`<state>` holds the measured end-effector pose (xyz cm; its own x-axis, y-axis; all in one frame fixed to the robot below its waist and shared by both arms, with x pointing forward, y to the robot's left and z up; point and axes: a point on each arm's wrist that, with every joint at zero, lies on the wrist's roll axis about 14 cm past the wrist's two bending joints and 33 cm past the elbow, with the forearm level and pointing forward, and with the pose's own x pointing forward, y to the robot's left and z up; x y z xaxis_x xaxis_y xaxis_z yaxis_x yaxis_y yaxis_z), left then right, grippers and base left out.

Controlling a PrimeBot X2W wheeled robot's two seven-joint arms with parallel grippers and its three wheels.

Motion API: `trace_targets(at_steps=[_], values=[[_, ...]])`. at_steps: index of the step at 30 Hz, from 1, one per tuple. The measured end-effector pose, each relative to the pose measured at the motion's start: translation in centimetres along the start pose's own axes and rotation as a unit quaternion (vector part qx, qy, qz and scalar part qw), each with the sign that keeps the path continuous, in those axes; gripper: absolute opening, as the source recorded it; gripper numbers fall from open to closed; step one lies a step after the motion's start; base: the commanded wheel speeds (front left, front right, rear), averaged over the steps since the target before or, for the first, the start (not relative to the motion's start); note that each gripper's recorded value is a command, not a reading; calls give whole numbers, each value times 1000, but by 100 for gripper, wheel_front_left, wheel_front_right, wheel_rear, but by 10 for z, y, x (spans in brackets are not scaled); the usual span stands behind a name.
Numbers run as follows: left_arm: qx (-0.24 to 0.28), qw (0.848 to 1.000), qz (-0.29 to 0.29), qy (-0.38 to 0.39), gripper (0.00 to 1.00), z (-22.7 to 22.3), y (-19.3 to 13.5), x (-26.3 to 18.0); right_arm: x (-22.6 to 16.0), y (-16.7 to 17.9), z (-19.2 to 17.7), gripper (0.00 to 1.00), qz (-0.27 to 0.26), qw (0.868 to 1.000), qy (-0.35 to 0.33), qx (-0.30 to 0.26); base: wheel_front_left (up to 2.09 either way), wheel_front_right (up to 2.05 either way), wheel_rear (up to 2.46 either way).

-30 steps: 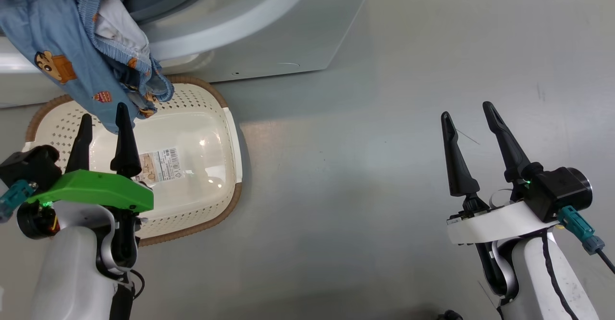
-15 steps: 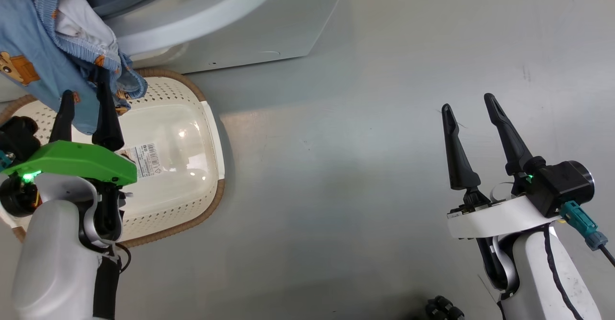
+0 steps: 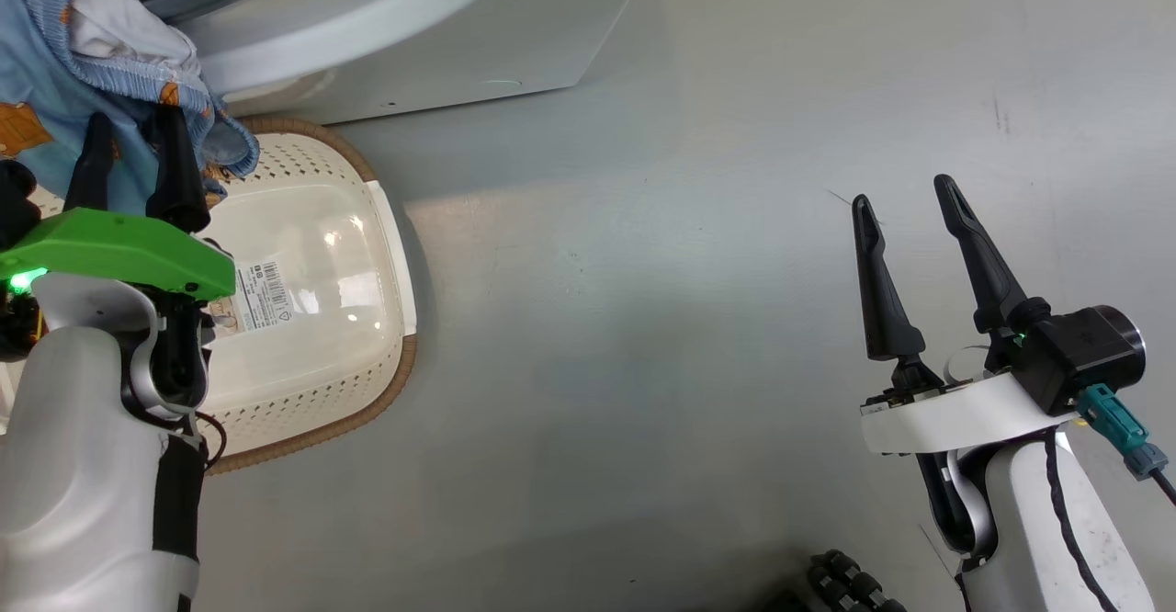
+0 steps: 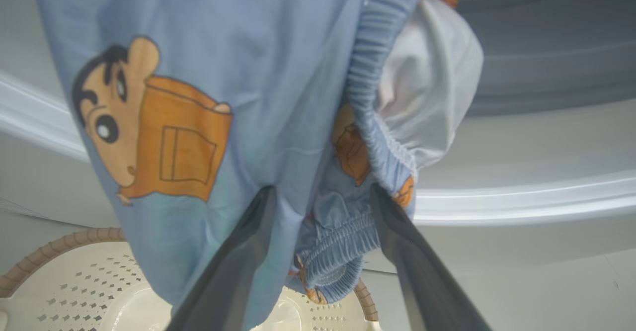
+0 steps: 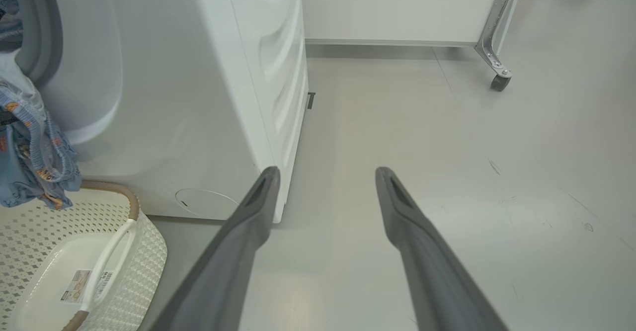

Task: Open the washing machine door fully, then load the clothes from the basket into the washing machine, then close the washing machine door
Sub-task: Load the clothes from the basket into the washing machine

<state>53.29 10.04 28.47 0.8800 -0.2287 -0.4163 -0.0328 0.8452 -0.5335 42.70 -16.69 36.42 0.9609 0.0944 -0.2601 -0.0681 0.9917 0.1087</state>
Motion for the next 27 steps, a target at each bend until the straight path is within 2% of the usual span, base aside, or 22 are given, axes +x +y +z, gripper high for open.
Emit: trace_targets(at_steps=[11, 18, 19, 21, 22, 27], values=[[6, 1000, -7, -7, 100, 4, -4, 21, 0, -3, -7, 100, -3, 1000, 11, -7, 0, 0, 0], [22, 999, 11, -26, 98, 12, 10, 25, 0, -5, -9, 100, -6, 1000, 13, -7, 0, 0, 0], [22, 999, 11, -26, 57, 12, 10, 25, 0, -5, -9, 100, -6, 1000, 13, -7, 0, 0, 0], [24, 999, 18, -30, 28, 13, 15, 26, 1, -4, -10, 100, -5, 1000, 14, -7, 0, 0, 0], [24, 999, 19, -31, 2, 13, 15, 26, 1, -4, -10, 100, -5, 1000, 14, -6, 0, 0, 0], [24, 999, 24, -38, 0, 15, 18, 26, 2, -3, -10, 100, -3, 1000, 14, -5, 0, 0, 0]])
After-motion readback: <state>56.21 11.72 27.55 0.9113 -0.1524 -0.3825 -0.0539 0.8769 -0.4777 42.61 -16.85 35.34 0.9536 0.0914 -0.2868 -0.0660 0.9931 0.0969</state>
